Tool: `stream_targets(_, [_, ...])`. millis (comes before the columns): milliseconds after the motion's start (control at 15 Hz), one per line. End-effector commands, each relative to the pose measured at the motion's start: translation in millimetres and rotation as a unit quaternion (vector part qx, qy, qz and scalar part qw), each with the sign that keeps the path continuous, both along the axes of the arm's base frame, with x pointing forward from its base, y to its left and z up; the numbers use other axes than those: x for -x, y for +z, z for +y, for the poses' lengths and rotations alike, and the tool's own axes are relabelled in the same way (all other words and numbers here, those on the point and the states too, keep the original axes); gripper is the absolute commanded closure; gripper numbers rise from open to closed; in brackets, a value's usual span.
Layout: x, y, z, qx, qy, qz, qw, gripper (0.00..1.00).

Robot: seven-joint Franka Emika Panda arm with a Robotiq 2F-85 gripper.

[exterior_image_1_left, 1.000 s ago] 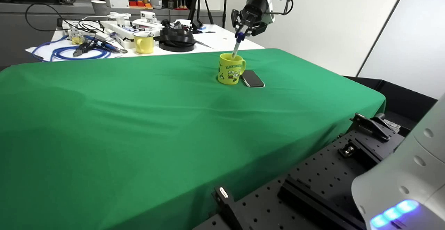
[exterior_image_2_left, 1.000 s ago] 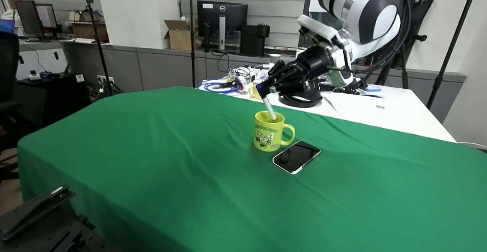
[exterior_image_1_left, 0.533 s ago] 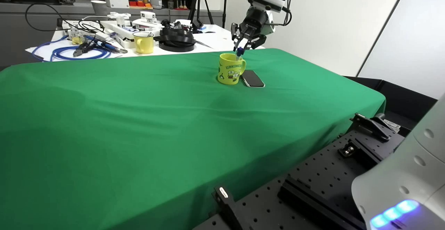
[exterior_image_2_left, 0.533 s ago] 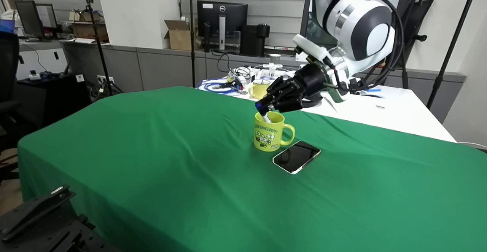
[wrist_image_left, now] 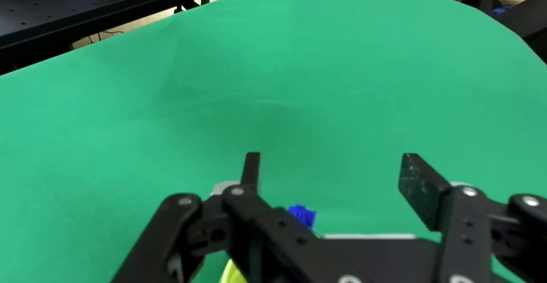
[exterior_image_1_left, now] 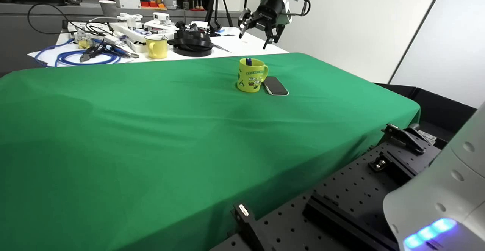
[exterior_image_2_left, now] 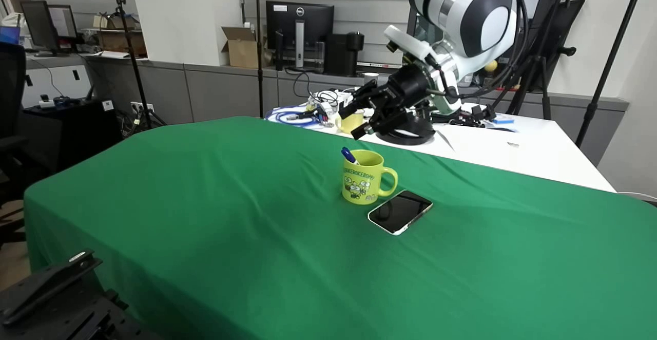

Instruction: Place the marker into the green mug

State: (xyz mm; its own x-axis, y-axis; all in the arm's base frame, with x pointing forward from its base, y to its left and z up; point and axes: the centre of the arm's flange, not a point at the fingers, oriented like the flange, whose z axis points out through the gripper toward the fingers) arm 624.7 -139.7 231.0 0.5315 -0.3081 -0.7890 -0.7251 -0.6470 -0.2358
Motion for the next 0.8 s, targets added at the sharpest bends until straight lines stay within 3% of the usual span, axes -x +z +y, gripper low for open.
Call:
stream_targets(0, [-13.9,43.0,1.2,0.010,0.009,-0.021,0.9997,0.00])
stream_targets(733, [-7.0,45.4,0.5,0.006,0.019,-0.021,0.9996,0.00])
